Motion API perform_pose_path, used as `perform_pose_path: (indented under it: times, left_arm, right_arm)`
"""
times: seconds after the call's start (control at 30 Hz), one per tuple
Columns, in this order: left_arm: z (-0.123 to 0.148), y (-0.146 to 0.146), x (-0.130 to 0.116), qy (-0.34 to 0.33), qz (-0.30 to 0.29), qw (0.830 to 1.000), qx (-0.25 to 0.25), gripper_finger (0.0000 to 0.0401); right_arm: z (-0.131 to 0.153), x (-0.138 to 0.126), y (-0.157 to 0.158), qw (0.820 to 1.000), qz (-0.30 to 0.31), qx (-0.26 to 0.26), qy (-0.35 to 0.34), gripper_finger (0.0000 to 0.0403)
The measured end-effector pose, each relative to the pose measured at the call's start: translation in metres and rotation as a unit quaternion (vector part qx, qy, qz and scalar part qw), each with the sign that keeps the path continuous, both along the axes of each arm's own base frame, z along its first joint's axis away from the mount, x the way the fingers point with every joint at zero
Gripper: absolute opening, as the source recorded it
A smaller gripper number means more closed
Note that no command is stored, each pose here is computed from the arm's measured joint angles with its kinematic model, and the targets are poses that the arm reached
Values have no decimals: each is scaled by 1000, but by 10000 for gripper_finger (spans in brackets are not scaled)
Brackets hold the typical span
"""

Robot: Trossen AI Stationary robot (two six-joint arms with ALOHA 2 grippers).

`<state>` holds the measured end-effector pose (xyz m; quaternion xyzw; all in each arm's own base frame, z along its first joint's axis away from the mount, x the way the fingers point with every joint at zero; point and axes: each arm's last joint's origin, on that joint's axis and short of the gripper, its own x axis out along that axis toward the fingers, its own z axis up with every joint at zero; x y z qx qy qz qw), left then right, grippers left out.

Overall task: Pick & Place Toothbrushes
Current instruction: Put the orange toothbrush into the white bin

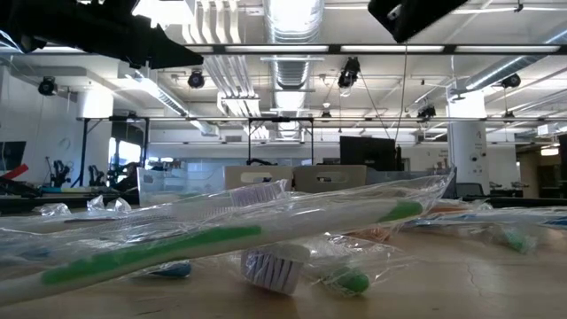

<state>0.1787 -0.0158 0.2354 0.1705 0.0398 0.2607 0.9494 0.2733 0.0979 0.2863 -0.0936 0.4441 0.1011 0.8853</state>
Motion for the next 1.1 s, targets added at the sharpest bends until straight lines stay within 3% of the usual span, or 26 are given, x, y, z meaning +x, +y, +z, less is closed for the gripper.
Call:
perform_pose_path:
  times: [0.17, 0.37, 0.5, 0.87, 1.1]
  left_arm:
    - [0, 0, 0, 0, 0, 1000, 0, 168]
    - [0, 0, 0, 1, 0, 1000, 0, 168]
    - [0, 0, 0, 1, 0, 1000, 0, 168]
    - [0, 0, 0, 3, 0, 1000, 1, 168]
    - [-2, 0, 0, 9, 0, 1000, 2, 168]
  right_arm:
    - [-25, -11, 8, 998, 30, -49, 30, 8]
    - [-45, -19, 9, 997, -32, -55, 42, 8]
    - [-57, -20, 11, 997, -34, -63, 38, 8]
    - [-79, 5, 30, 988, -11, -130, 87, 8]
    - [-83, 22, 38, 984, -67, -111, 122, 9]
